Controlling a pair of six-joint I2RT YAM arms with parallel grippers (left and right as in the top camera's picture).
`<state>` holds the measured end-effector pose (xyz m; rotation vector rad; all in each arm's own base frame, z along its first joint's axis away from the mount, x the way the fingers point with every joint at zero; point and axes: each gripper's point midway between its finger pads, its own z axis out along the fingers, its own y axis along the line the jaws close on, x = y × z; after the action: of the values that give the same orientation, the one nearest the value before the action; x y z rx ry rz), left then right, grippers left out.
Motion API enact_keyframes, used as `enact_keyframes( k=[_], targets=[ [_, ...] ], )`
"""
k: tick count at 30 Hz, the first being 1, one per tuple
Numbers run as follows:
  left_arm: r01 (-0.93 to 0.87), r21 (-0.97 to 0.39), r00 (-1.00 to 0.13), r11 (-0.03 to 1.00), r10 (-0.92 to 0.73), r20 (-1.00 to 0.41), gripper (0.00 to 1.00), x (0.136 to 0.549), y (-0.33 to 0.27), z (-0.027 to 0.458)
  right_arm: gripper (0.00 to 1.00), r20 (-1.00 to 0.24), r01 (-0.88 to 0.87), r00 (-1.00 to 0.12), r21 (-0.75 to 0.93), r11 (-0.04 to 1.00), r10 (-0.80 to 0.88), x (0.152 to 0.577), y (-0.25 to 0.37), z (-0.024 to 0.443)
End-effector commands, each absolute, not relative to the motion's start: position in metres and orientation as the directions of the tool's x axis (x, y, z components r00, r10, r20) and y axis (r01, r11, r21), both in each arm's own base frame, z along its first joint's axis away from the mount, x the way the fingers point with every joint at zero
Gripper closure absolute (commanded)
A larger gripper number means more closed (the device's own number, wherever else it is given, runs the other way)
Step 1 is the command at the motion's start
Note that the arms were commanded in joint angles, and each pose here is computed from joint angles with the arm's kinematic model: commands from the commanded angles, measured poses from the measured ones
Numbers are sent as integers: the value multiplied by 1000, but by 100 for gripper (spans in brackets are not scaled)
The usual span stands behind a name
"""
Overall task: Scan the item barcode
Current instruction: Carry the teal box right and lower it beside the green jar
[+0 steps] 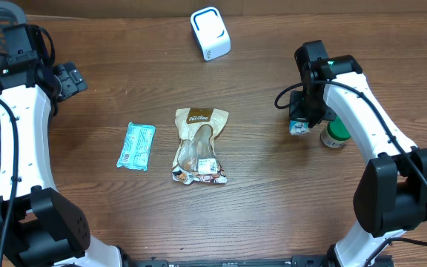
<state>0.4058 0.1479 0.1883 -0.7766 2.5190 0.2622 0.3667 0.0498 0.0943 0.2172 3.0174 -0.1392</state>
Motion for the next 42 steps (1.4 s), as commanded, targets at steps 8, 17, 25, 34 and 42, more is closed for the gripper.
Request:
enact_keyframes(
  k=[8, 17, 25, 34, 42],
  targets=[
    [-566, 45, -712, 823, -461, -530, 1, 408, 149, 199, 96, -142, 184, -975, -75, 980, 173, 367, 47, 71],
    [-566, 45, -712, 823, -461, -530, 1, 408, 149, 199, 96, -195, 197, -966, -126, 972, 171, 371, 36, 51],
    [-566, 45, -712, 823, -461, -530, 0, 408, 149, 199, 96, -213, 200, -962, -118, 973, 172, 375, 37, 50],
    [-566, 45, -712, 823, -461, -530, 0, 408, 149, 199, 96, -226, 201, -959, -113, 973, 172, 378, 37, 50],
    [-566, 45, -712, 823, -461, -530, 0, 408, 149, 199, 96, -219, 200, -960, -115, 973, 172, 376, 37, 50]
  ],
)
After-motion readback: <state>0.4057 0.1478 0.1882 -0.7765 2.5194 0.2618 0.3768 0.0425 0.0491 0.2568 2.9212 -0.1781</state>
